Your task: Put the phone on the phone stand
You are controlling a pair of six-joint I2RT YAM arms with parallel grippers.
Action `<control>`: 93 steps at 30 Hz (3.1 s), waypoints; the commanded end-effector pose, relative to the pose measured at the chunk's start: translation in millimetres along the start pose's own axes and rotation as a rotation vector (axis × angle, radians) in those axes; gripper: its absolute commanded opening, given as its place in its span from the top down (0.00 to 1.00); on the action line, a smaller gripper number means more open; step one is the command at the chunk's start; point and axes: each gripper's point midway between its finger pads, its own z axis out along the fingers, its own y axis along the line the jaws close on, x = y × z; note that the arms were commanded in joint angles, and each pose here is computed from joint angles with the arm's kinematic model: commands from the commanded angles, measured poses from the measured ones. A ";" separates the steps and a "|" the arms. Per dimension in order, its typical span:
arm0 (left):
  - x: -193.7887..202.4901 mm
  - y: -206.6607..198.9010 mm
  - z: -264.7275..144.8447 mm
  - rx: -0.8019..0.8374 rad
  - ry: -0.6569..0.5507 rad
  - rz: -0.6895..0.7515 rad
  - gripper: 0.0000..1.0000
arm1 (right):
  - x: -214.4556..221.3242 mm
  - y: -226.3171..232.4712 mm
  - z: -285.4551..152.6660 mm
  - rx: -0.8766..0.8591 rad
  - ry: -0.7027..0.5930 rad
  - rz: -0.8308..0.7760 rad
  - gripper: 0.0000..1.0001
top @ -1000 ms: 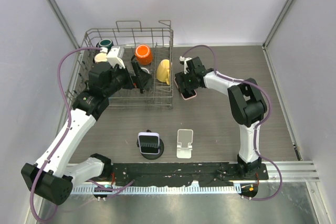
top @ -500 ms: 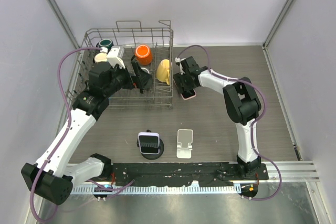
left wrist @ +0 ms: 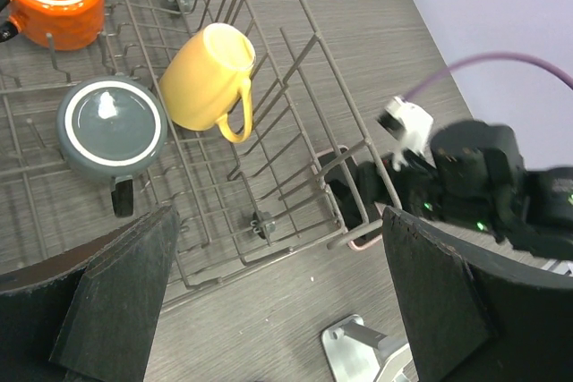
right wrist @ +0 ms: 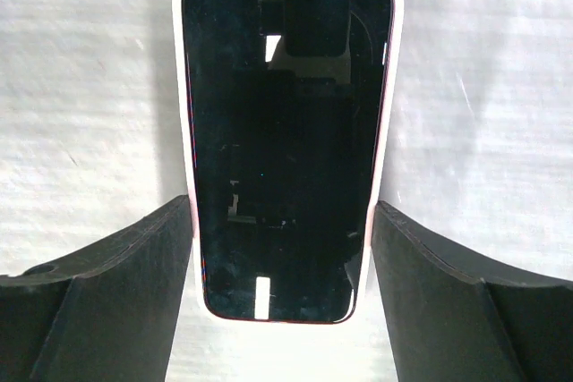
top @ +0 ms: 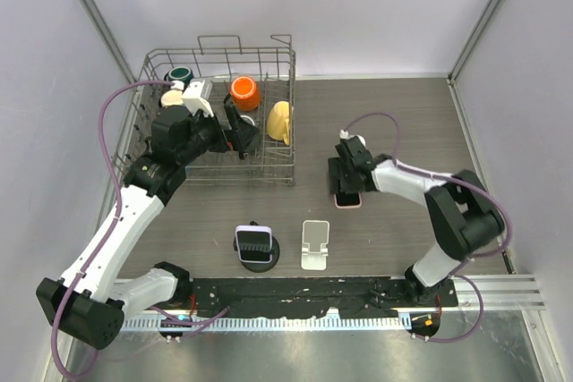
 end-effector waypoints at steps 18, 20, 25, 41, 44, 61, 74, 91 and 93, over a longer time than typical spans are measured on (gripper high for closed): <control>-58.0 -34.6 -19.7 0.049 -0.072 -0.056 0.00 | -21.8 -3.7 -9.0 0.098 -0.016 0.056 0.15; -53.2 -30.5 -15.2 0.041 -0.061 -0.040 0.00 | -20.7 -2.4 -13.4 0.080 -0.018 0.051 0.14; -44.0 -24.3 -4.0 0.058 -0.072 0.004 0.00 | -35.3 -9.1 -25.5 0.099 -0.076 0.039 0.13; -21.1 -16.9 -11.4 0.066 -0.064 0.038 0.00 | -89.4 -11.1 -0.5 0.178 -0.052 0.053 0.13; -20.7 -16.3 -11.0 0.066 -0.064 0.038 0.00 | -85.6 -16.8 0.9 0.196 -0.044 0.058 0.13; -19.6 -16.6 -11.4 0.068 -0.058 0.042 0.00 | -57.8 -11.0 29.4 0.083 0.061 0.055 0.13; -14.4 -14.3 -6.9 0.065 -0.039 0.035 0.00 | -67.3 -2.3 24.7 0.022 0.000 0.054 0.12; -10.9 -12.4 -3.2 0.061 -0.022 0.034 0.00 | -41.4 -5.7 39.2 0.037 0.118 0.073 0.83; -11.8 -13.4 -4.3 0.064 -0.024 0.033 0.00 | -58.8 -9.7 20.8 0.048 0.046 0.087 0.95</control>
